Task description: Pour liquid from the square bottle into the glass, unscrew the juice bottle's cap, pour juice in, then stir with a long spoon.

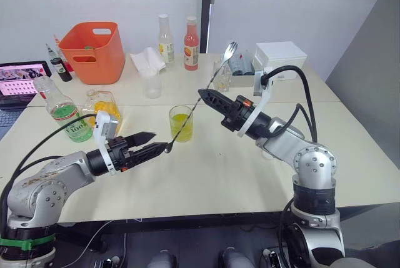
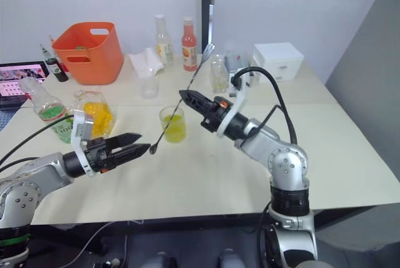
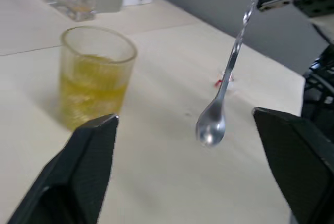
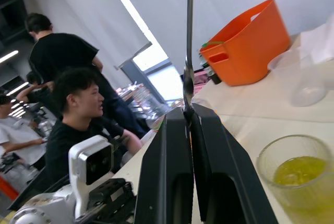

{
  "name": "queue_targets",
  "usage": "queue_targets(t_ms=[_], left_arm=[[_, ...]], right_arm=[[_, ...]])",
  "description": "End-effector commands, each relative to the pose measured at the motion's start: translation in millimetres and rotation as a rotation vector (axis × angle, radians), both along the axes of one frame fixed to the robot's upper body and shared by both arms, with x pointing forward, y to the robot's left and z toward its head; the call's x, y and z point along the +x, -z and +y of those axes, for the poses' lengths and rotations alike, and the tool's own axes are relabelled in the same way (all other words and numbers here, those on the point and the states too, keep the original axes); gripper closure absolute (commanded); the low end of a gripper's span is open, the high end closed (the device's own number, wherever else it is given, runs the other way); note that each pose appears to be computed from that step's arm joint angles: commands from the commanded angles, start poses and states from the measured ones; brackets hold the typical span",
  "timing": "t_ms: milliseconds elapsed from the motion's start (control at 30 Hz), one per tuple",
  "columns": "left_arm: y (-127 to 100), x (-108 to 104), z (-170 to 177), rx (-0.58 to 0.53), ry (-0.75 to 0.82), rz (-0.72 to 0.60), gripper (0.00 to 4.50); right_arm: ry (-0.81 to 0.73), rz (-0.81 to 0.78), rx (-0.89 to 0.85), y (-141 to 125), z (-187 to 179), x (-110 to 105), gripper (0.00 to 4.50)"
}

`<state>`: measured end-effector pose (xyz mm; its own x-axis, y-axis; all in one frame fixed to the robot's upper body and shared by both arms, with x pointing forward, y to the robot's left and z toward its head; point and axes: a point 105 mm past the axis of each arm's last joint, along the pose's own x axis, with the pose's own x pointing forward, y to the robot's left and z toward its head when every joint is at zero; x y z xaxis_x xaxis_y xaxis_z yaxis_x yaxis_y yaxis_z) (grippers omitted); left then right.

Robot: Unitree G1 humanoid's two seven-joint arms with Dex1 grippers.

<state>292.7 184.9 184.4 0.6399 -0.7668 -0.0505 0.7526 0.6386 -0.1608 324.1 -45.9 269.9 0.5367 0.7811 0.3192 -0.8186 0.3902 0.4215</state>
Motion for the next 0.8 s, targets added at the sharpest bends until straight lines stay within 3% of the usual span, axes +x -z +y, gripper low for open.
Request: queue_targets(t_ms=[33, 333, 800], left_arm=[[-8, 8, 12, 0.076, -0.085, -0.114, 0.01], [5, 25, 12, 0.156, -0.143, -0.168, 0.01], [5, 27, 5, 0.161, -0.129, -0.185, 0.01]], right_arm=[[0.052, -0.169, 0.030, -44, -12, 2, 4.50], [0.151, -0.400, -0.141, -93, 16, 27, 4.50], [0.069, -0.512, -0.409, -49, 74, 56, 4.50]])
